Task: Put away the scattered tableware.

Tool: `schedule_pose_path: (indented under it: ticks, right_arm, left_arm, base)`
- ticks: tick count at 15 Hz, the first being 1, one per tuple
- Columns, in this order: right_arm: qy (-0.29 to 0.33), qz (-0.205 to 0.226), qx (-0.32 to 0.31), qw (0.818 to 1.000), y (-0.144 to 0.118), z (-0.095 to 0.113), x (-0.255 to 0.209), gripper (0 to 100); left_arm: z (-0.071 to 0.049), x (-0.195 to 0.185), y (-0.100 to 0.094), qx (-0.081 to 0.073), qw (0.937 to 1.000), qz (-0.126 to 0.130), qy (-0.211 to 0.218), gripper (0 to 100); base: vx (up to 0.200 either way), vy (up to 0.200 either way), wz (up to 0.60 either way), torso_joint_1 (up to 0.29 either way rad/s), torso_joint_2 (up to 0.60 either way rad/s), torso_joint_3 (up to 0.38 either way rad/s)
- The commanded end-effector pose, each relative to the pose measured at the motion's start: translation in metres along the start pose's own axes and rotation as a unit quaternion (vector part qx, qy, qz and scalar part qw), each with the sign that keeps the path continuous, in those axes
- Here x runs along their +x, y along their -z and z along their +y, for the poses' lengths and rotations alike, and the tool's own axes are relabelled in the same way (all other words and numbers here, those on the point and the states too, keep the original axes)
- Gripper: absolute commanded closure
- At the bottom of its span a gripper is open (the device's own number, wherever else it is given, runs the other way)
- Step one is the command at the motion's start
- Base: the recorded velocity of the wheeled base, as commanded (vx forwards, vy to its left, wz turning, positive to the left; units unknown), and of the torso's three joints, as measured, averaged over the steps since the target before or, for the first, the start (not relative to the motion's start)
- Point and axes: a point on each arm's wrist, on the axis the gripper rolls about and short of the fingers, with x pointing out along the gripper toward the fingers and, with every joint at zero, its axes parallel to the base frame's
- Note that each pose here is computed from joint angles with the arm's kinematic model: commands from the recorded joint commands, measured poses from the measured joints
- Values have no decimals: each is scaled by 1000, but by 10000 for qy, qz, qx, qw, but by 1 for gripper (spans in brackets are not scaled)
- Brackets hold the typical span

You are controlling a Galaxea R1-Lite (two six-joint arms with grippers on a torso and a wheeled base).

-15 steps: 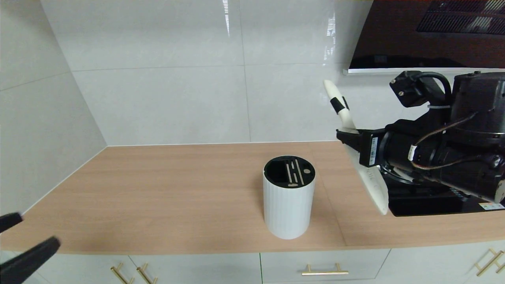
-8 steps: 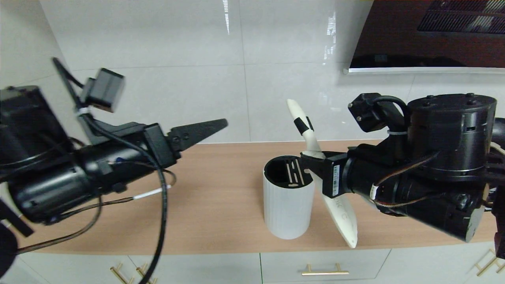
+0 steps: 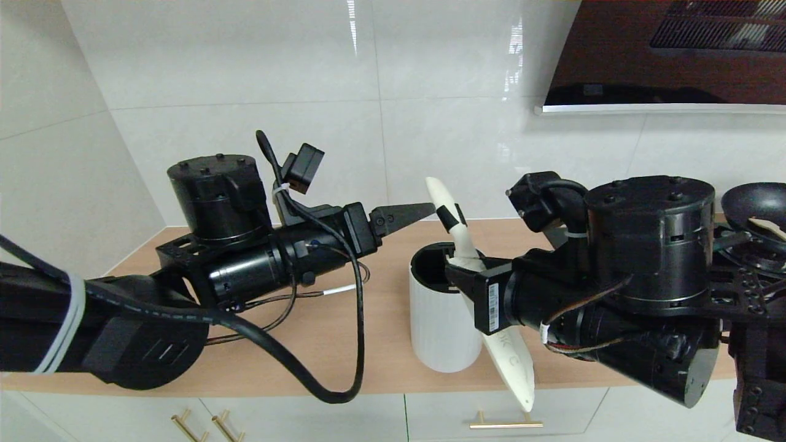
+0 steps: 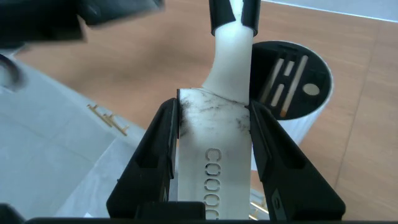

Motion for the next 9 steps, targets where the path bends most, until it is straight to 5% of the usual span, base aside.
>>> schedule_pose_path:
  ticks: [1,9]
  right_arm:
    - [-31,50,-34,10000,3,3,1,100]
    - [-96,160,-71,9998,10,9,4,100]
  left_arm:
    - [5,13,10,-57,9999,162,-7,0]
    - [-2,33,18,20,9998,108,169,0]
  base:
    - [0,0,0,0,0,0]
    - [0,0,0,0,0,0]
